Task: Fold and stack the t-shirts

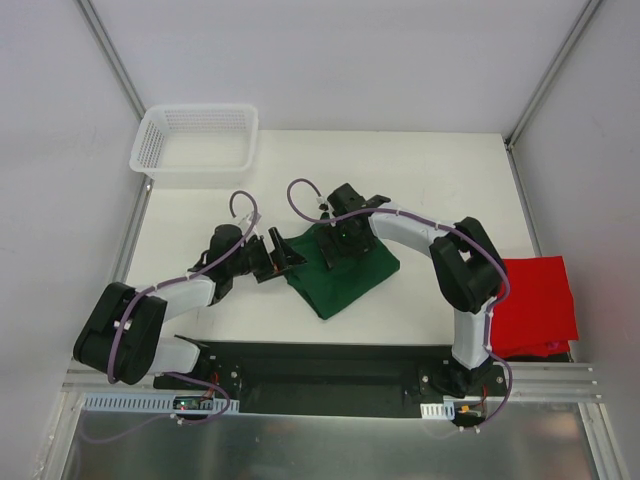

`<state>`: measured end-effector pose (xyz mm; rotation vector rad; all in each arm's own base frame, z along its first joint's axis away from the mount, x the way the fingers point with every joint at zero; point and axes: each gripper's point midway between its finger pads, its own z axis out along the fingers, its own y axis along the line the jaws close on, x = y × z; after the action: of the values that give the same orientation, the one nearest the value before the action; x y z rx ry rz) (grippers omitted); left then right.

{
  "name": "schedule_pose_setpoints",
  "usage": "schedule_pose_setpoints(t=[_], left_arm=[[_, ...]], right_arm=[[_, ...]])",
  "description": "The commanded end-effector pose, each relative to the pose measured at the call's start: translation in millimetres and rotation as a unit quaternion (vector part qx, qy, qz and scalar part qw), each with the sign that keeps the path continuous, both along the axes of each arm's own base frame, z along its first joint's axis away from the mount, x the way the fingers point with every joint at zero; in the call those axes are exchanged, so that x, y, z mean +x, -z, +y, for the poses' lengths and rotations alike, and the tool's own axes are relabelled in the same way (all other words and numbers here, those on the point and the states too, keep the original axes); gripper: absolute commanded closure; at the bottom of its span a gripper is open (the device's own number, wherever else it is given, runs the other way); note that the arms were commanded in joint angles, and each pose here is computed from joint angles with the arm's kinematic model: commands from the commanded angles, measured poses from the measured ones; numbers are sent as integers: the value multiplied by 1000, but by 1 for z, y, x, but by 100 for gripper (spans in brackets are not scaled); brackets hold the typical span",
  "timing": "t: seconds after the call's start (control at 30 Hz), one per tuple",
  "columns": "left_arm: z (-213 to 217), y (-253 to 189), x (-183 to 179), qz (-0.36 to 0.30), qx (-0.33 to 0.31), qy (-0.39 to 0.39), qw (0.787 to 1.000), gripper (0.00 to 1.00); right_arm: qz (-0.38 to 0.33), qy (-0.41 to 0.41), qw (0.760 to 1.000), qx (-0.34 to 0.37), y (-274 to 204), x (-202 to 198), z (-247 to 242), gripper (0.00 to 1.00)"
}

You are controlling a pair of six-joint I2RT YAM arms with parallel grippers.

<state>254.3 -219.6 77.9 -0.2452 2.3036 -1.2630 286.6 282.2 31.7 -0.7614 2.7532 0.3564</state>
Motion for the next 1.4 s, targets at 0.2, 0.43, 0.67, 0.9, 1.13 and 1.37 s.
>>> schedule_pose_setpoints(t=[0.2, 0.43, 0.67, 0.9, 1.13, 1.37], left_arm=[[9, 6, 10, -20, 29, -7, 999, 1], [3, 9, 14, -11, 17, 1, 1000, 1], [-4, -1, 16, -22, -5, 14, 1000, 1], [-8, -12, 14, -26, -20, 23, 999, 1], [-5, -14, 6, -17, -12, 22, 1000, 1], [9, -12, -6, -14, 31, 6, 999, 1]], right_arm=[[15, -7, 1000, 19, 3, -2, 12, 4], [18, -7, 1000, 16, 6, -3, 11, 4], [24, -9, 1000, 17, 9, -4, 12, 4], [30, -12, 999, 13, 13, -5, 15, 4], [32, -14, 999, 10, 15, -4, 17, 4], [33, -18, 999, 10, 15, -4, 19, 4]])
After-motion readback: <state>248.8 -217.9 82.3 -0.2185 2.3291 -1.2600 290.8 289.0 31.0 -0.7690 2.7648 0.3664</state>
